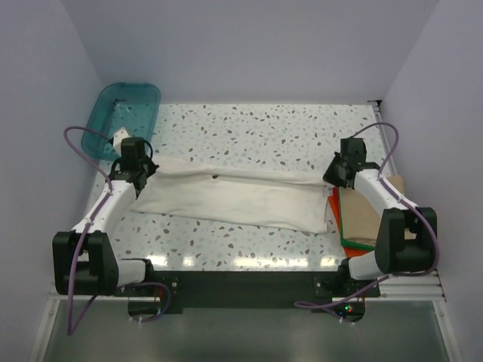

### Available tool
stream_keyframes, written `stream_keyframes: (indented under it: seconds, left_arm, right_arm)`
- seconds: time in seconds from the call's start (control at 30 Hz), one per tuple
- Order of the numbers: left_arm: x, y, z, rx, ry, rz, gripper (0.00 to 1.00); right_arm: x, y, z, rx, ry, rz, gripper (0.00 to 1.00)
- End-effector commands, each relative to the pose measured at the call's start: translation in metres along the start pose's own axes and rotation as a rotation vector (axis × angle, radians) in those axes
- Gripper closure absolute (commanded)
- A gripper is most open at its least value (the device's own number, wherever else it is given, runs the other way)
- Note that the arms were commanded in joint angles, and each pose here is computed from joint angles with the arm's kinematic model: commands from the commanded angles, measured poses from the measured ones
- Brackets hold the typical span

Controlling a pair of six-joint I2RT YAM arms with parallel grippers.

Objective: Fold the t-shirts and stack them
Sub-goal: Fold the tshirt

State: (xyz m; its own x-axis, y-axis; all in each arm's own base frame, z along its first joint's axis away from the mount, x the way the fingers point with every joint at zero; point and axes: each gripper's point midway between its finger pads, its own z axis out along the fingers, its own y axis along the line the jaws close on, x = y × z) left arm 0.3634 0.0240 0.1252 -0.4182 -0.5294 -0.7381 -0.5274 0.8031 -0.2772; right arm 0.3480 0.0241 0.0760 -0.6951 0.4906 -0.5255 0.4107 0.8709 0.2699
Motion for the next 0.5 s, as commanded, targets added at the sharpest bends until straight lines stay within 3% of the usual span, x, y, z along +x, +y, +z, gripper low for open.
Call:
stream_keyframes:
  seconds: [0.0, 0.27, 0.33, 0.47]
  left_arm:
    - [-0.002, 0.012, -0.008, -0.032, -0.041, -0.061, 1.0]
    - [0.02, 0.04, -0.011, -0.081, -0.033, -0.138, 1.0]
    - [0.024, 0.043, -0.013, -0.079, -0.032, -0.141, 0.91]
    - [0.025, 0.043, -0.017, -0.063, -0.037, -0.15, 0.86]
  right_arm:
    - [-0.017, 0.0, -0.011, -0.011, -0.1, 0.029, 1.0]
    - [-0.002, -0.006, -0.016, -0.033, -0.101, 0.025, 0.66]
    - [-0.002, -0.004, -0.022, -0.049, -0.113, 0.024, 0.57]
    - [-0.008, 0.004, -0.031, -0.09, -0.13, 0.019, 0.54]
